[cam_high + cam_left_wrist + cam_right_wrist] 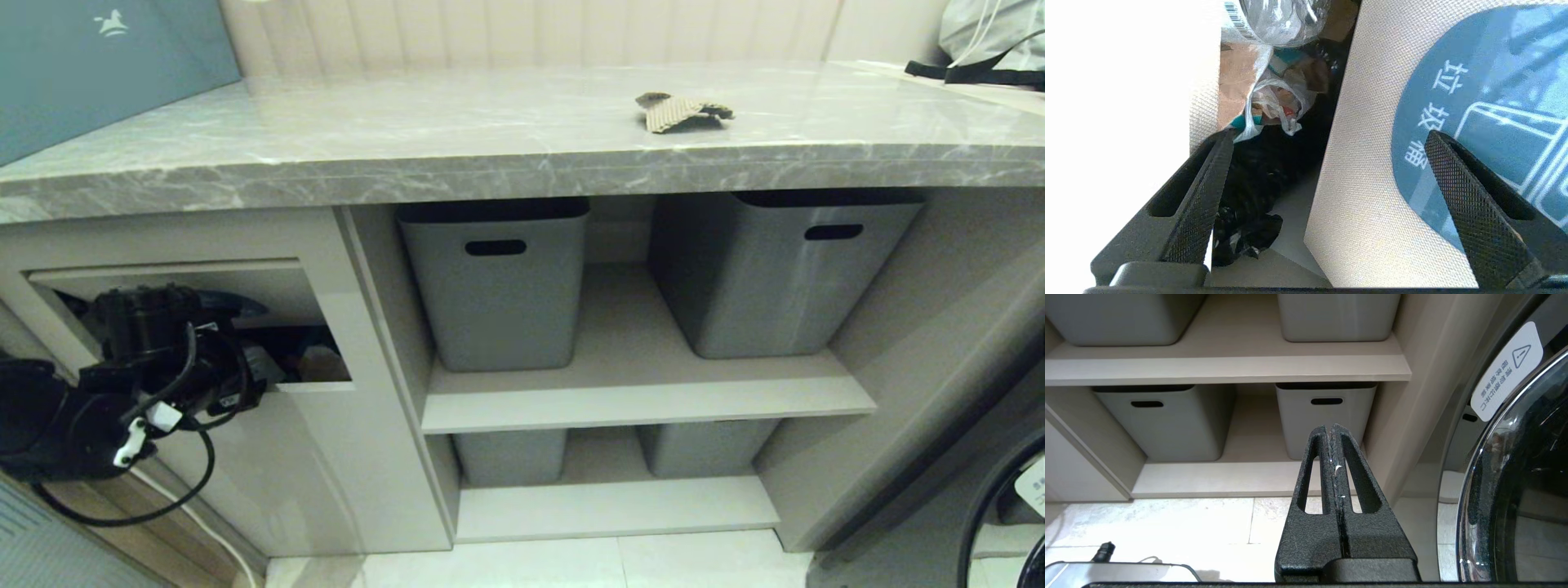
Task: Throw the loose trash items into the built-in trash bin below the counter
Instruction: Put the garbage in the trash can
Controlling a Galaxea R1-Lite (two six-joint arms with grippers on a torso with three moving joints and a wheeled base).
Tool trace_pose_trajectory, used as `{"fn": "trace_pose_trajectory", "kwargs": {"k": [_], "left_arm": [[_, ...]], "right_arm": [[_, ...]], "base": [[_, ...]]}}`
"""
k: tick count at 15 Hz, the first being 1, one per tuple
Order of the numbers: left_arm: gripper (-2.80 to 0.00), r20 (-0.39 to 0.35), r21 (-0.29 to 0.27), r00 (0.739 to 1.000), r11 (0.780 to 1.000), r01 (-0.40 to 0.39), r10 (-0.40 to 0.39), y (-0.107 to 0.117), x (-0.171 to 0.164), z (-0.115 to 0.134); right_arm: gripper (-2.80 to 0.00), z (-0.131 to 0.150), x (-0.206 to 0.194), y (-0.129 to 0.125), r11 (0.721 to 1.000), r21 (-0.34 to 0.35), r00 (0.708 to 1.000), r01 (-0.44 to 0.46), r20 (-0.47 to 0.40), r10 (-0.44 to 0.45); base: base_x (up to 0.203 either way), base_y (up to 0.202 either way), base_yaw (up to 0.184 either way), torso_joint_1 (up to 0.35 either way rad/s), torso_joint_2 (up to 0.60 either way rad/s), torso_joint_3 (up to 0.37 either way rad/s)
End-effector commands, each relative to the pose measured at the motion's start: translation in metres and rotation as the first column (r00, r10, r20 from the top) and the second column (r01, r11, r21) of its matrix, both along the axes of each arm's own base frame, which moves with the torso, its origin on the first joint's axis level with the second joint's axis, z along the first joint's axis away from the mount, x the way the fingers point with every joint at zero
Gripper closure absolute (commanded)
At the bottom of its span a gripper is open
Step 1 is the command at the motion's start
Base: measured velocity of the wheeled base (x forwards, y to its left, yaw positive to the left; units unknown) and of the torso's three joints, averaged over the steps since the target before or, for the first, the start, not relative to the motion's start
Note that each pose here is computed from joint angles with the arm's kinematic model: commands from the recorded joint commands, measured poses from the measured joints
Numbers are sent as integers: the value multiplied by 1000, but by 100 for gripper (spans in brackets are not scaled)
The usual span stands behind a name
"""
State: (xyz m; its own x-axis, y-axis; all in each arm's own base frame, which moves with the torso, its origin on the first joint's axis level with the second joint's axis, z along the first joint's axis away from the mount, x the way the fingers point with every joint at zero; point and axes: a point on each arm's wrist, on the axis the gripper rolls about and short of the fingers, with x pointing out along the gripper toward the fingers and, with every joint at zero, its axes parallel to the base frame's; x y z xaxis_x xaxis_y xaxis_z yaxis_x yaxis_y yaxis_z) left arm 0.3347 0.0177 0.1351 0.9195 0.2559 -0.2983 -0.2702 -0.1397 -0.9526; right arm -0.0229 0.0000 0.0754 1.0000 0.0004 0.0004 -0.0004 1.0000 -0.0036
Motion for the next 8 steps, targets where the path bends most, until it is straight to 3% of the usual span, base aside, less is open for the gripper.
{"fn": "trace_pose_trajectory", "kwargs": {"k": [1, 7, 8], "left_arm": [[-280, 19, 1, 1000, 1000, -3, 3, 0, -5, 6], [-280, 81, 102, 997, 995, 5, -14, -3, -73, 43], [-226, 80, 130, 997, 991, 8, -19, -5, -88, 46]], "right_arm": [[0, 0, 0, 0, 1000, -1, 1000, -1, 1, 1], [0, 0, 0, 0, 1000, 4, 1000, 0, 0, 0], [0, 0, 0, 0, 1000, 4, 1000, 1, 1, -1]], "base": [[0, 0, 0, 0, 0, 0], [0, 0, 0, 0, 0, 0], [0, 0, 0, 0, 0, 0]]}}
